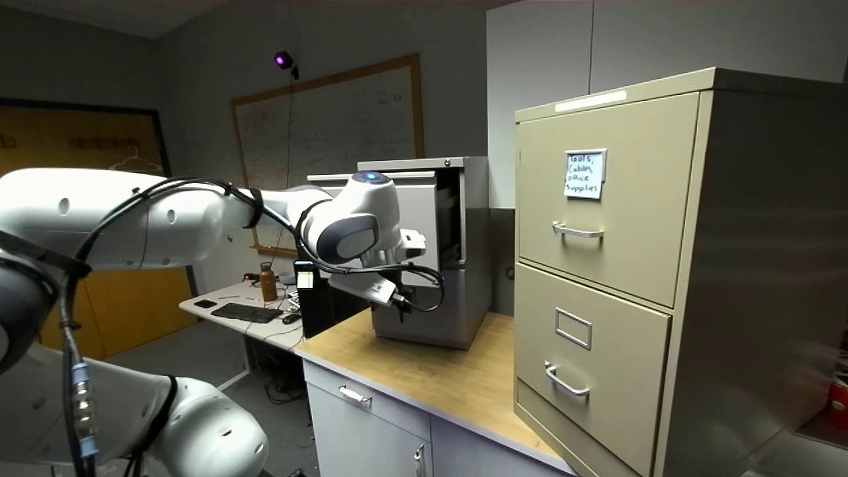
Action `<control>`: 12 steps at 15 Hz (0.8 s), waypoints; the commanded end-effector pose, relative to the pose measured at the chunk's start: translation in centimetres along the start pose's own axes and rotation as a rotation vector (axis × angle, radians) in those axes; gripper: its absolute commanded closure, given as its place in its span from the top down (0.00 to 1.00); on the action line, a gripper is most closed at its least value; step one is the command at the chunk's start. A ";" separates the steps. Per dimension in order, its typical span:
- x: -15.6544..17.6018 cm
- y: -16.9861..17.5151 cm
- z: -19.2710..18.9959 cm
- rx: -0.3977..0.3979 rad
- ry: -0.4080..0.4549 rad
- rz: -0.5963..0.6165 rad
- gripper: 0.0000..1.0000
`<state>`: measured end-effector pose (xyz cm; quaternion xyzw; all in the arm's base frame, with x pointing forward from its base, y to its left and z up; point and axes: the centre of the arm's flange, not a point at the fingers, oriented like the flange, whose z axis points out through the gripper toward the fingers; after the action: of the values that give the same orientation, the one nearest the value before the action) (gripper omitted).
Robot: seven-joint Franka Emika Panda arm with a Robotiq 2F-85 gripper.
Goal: Close the upper drawer
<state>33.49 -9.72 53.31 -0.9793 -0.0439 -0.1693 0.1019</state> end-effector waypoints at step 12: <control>2.7 -9.9 -6.3 0.044 0.574 -0.178 0.05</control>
<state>32.92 -3.35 61.87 -0.9014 -0.0964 -0.4139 0.0822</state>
